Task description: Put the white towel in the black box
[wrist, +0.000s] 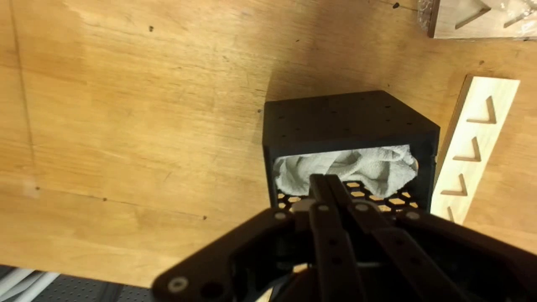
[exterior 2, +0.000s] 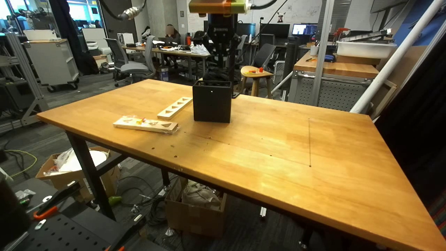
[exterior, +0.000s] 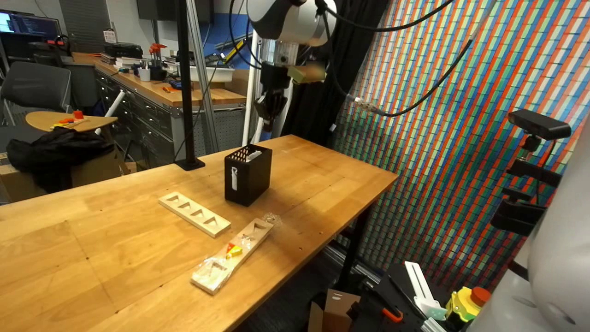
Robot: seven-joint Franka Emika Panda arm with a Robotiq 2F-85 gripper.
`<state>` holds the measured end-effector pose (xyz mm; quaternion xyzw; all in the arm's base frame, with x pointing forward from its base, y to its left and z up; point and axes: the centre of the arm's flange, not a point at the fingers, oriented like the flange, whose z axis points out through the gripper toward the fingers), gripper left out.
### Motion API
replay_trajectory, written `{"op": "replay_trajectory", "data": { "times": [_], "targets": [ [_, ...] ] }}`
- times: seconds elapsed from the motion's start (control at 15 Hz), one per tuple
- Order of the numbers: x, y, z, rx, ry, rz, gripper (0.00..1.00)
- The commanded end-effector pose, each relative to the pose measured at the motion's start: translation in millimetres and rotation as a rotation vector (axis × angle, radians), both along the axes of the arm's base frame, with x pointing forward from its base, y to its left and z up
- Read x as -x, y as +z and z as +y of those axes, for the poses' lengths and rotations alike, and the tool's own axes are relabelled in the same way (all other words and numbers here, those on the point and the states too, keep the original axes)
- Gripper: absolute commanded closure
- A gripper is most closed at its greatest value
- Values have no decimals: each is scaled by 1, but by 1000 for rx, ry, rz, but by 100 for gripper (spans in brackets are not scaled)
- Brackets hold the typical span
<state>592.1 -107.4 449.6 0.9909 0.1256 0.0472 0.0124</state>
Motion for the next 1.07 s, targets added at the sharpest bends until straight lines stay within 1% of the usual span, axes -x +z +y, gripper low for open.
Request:
{"op": "replay_trajectory", "data": {
  "times": [0.0,0.07,0.13,0.2,0.33,0.4,1.0],
  "targets": [
    [18,56,-28,11,-8,-54,86],
    [21,66,-36,10,-20,-63,68],
    [25,73,-42,11,-29,-70,65],
    [19,53,-31,14,-32,-56,82],
    [24,64,-40,18,-41,-67,67],
    [25,65,-41,18,-42,-67,65],
    [25,63,-41,17,-41,-62,65]
  ]
}}
